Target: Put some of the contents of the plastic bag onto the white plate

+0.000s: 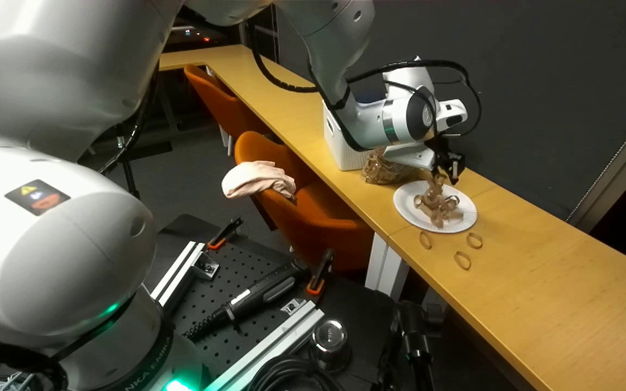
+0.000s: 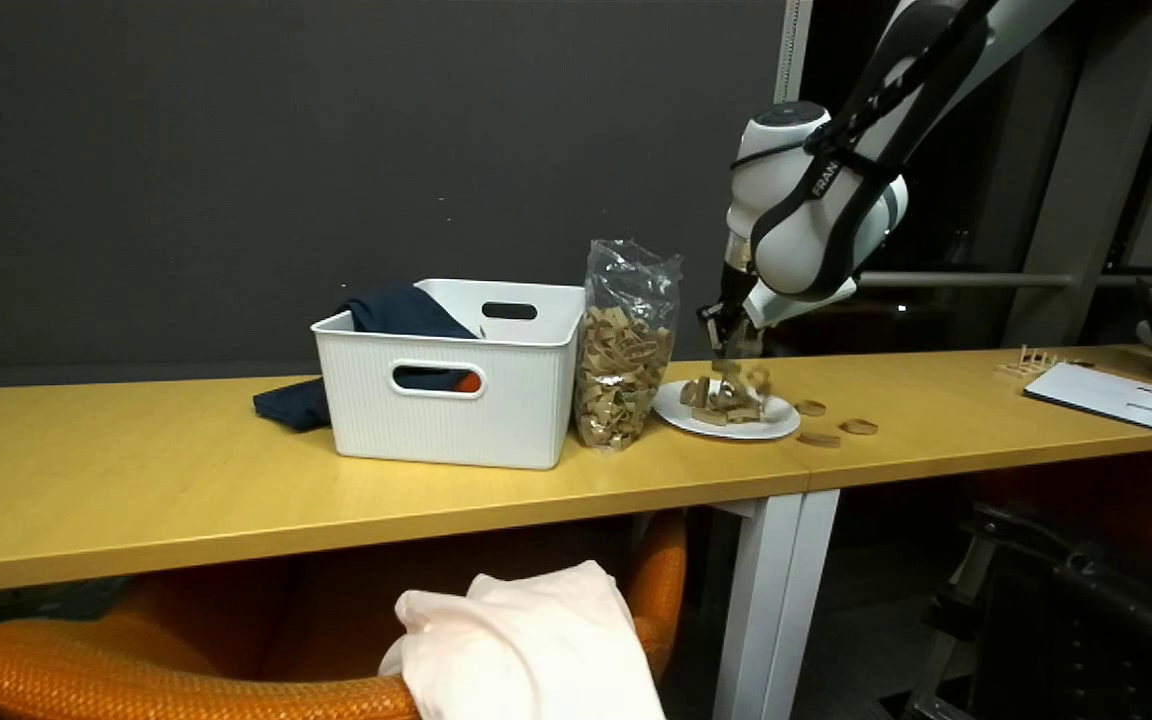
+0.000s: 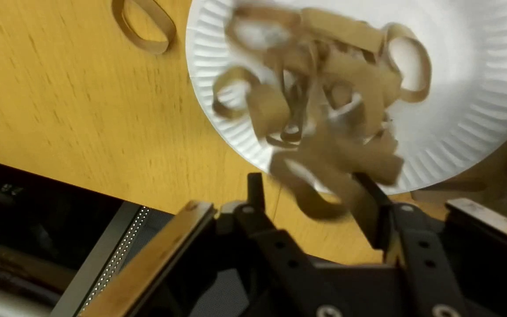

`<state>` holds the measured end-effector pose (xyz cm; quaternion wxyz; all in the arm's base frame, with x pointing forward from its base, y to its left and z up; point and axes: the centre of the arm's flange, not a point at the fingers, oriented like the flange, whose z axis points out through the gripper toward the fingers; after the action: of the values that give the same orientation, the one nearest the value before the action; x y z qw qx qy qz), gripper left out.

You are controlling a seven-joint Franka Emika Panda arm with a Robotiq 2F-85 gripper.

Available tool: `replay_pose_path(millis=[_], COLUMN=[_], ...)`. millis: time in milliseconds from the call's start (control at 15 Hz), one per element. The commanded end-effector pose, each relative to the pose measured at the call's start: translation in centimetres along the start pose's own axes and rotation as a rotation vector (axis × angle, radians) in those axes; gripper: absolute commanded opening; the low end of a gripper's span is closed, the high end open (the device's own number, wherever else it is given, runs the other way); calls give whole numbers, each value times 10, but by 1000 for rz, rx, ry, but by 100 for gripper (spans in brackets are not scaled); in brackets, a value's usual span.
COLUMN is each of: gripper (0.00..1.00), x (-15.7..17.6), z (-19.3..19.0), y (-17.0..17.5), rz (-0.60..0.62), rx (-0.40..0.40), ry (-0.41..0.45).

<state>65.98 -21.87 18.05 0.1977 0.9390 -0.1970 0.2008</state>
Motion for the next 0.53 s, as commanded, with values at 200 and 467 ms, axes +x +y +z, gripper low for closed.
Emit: replay_pose_path(millis=[200,467], gripper=[100,100], x=[-1,-9], z=[-26,-61], y=[15,31], rz=[39,53], rx=[-21,-15], ry=[-5,-50])
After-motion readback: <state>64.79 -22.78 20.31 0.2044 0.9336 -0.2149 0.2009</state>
